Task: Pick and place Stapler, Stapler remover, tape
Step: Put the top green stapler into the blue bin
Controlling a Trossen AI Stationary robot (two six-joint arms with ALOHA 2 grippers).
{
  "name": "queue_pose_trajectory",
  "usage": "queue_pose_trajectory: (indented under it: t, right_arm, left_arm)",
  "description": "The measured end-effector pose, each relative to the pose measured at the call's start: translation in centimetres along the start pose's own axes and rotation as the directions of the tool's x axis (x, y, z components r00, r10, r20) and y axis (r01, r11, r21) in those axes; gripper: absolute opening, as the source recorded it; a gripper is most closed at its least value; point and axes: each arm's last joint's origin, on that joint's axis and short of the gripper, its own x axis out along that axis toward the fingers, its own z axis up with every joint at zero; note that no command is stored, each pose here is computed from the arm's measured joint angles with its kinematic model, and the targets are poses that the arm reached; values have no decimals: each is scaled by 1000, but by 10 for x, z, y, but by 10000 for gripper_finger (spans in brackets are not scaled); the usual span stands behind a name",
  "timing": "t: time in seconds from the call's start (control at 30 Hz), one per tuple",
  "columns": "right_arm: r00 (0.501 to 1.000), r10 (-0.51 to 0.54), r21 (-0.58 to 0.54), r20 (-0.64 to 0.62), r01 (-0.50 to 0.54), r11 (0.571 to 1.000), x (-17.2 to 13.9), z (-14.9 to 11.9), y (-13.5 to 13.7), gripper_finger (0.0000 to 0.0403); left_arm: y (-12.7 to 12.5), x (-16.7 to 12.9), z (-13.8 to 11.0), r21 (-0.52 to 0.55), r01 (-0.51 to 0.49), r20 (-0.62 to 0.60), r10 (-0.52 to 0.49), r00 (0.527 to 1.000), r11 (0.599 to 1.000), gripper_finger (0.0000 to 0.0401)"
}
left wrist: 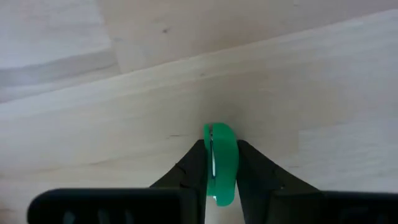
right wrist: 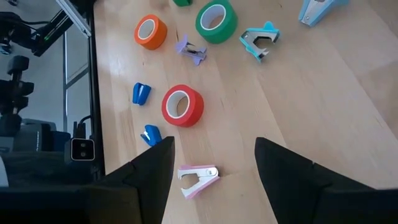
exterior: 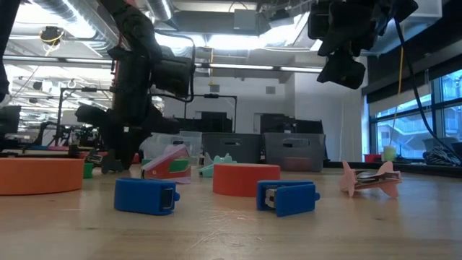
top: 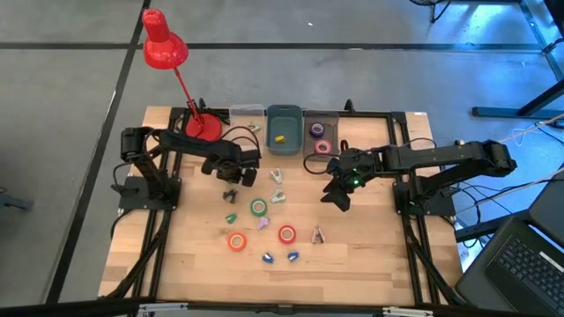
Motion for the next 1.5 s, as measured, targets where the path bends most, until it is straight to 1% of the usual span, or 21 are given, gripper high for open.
queue_pose_trajectory:
  t: [0.07, 0.17, 0.23, 0.27, 0.33, 0.4, 0.43, 0.47, 0.5, 0.53, 0.63, 0.7, 0.77, 0.8, 0.9, 0.97, 1.03, 1.1, 1.2, 1.37, 1.5]
  right_arm:
    - [1000, 4, 1, 6, -4, 1000, 0, 1, 0, 224]
    - [1000, 4, 2, 6, -4, 1000, 0, 1, 0, 224]
    - [1000, 4, 1, 6, -4, 1000, 0, 1, 0, 224]
    - [1000, 3, 2, 6, -4, 1000, 0, 1, 0, 224]
    - [1000, -1, 2, 9, 1, 1000, 0, 1, 0, 224]
    - [1000, -16, 1, 19, 16, 1000, 0, 1, 0, 224]
    - [1000, -20, 2, 21, 20, 1000, 0, 1, 0, 224]
    - [999, -25, 2, 24, 25, 1000, 0, 1, 0, 224]
    - [999, -26, 2, 25, 26, 1000, 0, 1, 0, 224]
    - [999, -26, 1, 26, 26, 1000, 0, 1, 0, 224]
    - [999, -26, 0, 29, 26, 1000, 0, 2, 0, 224]
    - [999, -26, -2, 29, 26, 1000, 0, 2, 0, 224]
    - [999, -28, -1, 25, 28, 1000, 0, 1, -1, 224]
    - [999, -28, -1, 25, 28, 1000, 0, 1, -1, 224]
    - [999, -30, 4, 21, 30, 1000, 0, 1, -1, 224]
    - [999, -30, 7, 22, 30, 1000, 0, 1, -1, 224]
    - [999, -34, 23, 14, 34, 999, 0, 0, -1, 224]
    - [999, -33, 29, 12, 33, 999, 0, 0, -1, 224]
    - [999, -36, 30, 7, 36, 999, 0, -1, -1, 224]
    - [999, -39, 31, 2, 39, 999, 0, -1, -2, 224]
    - [999, -40, 31, 1, 40, 999, 0, -1, -2, 224]
  left_arm:
    - [-1, -5, 1, 25, 30, 8, -30, 1000, 999, 49]
    - [-4, -23, 1, 68, 96, 39, -99, 994, 993, 49]
    - [-9, -43, 2, 108, 177, 97, -187, 977, 978, 49]
    - [-12, -56, 3, 133, 234, 140, -252, 958, 963, 49]
    - [-18, -86, 7, 213, 361, 232, -406, 884, 908, 49]
    - [-22, -114, 15, 295, 460, 317, -541, 779, 837, 49]
    - [-22, -128, 21, 336, 488, 354, -588, 727, 806, 49]
    - [-22, -140, 27, 375, 500, 386, -622, 682, 781, 49]
    - [-20, -151, 37, 404, 499, 413, -640, 648, 767, 49]
    - [-17, -160, 46, 424, 486, 439, -642, 628, 765, 49]
    - [-13, -178, 83, 463, 443, 493, -638, 592, 768, 49]
    - [-11, -183, 108, 485, 417, 493, -634, 596, 768, 49]
    - [-15, -188, 134, 522, 395, 497, -646, 580, 756, 49]
    - [-16, -187, 145, 539, 380, 487, -647, 587, 751, 49]
    - [-26, -178, 178, 573, 327, 451, -622, 640, 752, 49]
    - [-33, -168, 194, 596, 287, 408, -590, 697, 750, 49]
    - [-41, -158, 207, 626, 248, 373, -563, 738, 740, 49]
    - [-47, -144, 215, 647, 214, 329, -520, 788, 732, 49]
    - [-57, -120, 223, 662, 186, 277, -467, 840, 726, 49]
    - [-70, -81, 227, 667, 180, 210, -415, 886, 723, 49]
    - [-76, -57, 230, 667, 177, 179, -386, 905, 724, 49]
